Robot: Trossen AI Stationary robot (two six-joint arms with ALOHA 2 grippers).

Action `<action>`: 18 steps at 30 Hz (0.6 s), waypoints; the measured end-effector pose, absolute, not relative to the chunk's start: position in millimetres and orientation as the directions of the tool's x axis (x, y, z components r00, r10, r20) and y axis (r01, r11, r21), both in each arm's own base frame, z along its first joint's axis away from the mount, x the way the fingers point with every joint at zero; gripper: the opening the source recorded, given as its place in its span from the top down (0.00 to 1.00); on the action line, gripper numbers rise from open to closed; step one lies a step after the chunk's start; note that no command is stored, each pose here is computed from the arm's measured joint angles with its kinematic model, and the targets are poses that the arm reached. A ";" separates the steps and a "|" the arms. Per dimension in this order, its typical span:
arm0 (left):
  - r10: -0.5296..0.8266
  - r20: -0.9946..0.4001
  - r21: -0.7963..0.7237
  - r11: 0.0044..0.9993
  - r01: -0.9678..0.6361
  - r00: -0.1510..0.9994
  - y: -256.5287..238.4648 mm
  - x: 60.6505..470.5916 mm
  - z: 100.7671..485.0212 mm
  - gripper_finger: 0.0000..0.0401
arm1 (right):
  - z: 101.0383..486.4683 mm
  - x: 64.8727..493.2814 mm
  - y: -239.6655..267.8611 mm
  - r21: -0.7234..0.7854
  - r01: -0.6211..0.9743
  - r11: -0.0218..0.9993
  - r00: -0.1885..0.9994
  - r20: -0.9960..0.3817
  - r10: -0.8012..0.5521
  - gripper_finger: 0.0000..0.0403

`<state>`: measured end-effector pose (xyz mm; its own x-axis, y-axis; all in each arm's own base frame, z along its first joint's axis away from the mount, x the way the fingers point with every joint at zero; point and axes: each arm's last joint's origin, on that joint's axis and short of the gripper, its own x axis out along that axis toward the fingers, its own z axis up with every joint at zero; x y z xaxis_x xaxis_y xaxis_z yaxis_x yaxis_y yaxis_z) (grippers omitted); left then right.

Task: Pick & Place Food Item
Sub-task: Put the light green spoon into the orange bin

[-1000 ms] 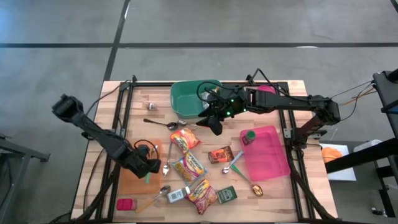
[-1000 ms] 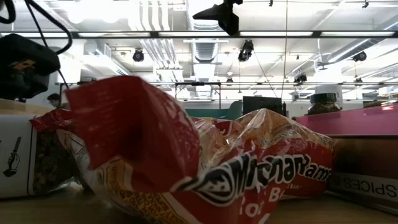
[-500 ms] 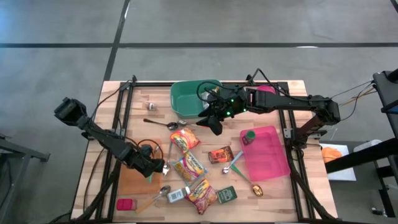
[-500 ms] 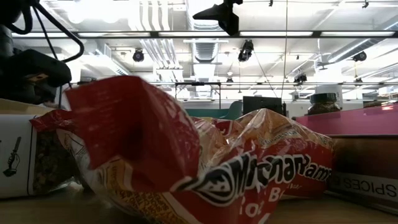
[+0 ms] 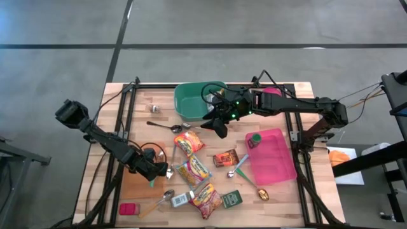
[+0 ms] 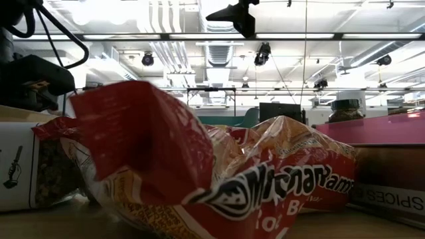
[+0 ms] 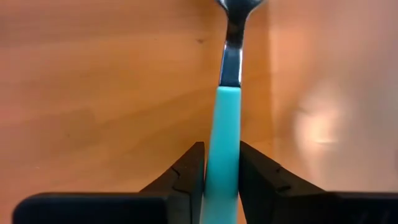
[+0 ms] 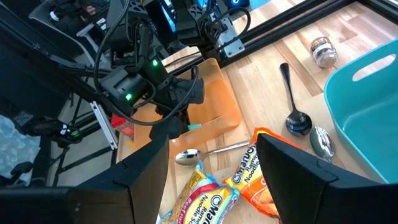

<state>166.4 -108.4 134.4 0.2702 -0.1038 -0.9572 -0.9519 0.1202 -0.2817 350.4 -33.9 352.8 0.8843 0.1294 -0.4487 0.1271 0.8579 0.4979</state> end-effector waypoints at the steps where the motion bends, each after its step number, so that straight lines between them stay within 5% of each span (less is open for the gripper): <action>1: -0.107 -0.956 -0.286 0.119 -0.951 0.274 -108.4 166.5 134.8 0.77 | 352.7 350.4 -33.9 0.498 0.128 0.858 0.884 -0.450 0.130 0.41; 18: -0.170 -0.913 -0.402 0.239 -0.884 0.370 -111.6 174.0 141.7 0.72 | 352.2 350.2 -33.1 0.500 0.126 0.857 0.881 -0.454 0.136 0.41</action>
<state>174.0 -111.6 141.7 0.3698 -0.1696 -0.9135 -0.8839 0.2386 -0.4021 350.2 -33.1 352.2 0.8807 0.1356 -0.4539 0.1257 0.8569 0.4999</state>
